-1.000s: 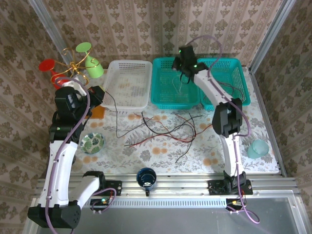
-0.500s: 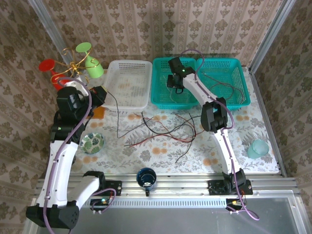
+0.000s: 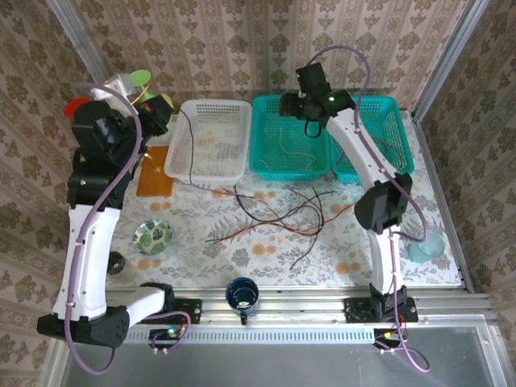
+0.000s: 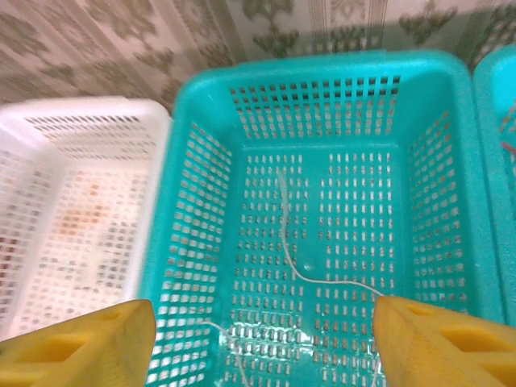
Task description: Untangle the cables
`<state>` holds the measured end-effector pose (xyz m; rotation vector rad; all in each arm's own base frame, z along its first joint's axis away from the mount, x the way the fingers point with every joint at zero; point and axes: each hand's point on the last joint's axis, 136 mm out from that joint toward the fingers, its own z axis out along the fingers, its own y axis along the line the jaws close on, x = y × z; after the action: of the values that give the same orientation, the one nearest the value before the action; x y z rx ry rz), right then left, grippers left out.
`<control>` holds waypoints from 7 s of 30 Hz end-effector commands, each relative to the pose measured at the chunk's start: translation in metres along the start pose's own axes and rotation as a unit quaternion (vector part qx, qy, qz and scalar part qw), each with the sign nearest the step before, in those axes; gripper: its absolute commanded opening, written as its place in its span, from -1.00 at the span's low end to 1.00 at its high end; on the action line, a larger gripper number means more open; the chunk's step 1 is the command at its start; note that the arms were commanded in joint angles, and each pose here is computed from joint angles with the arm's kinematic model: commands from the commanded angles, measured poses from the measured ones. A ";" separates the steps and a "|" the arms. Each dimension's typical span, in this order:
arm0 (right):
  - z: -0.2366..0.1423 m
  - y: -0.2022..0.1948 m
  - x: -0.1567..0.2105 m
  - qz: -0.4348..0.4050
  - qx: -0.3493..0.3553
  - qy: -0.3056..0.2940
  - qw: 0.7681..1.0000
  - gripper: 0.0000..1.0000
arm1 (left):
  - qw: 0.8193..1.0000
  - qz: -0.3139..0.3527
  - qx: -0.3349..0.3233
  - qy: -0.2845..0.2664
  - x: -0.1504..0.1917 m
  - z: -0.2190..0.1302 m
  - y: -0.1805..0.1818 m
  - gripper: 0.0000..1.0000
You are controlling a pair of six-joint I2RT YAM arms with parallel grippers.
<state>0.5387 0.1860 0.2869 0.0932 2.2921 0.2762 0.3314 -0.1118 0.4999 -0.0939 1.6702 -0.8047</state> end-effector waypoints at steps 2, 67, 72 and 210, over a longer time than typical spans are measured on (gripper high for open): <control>-0.025 0.001 0.006 0.001 -0.023 -0.004 1.000 0.47 | 0.996 0.053 0.039 -0.062 -0.046 0.000 -0.035 -1.00; -0.074 -0.040 0.033 0.052 -0.036 -0.018 0.998 0.47 | 0.868 0.377 -0.182 0.267 0.180 0.201 0.136 -1.00; -0.076 -0.041 0.037 0.052 -0.036 -0.014 0.998 0.47 | 0.831 0.351 -0.211 0.377 0.255 0.206 0.186 -1.00; -0.134 -0.010 0.218 -0.011 -0.184 0.088 0.979 -1.00 | 0.895 0.025 0.164 0.414 0.314 0.103 -0.075 0.32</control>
<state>0.2934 0.1702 0.1832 -0.0215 2.4796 0.6150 0.3105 -0.3421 0.2706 0.5935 2.3052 -1.0043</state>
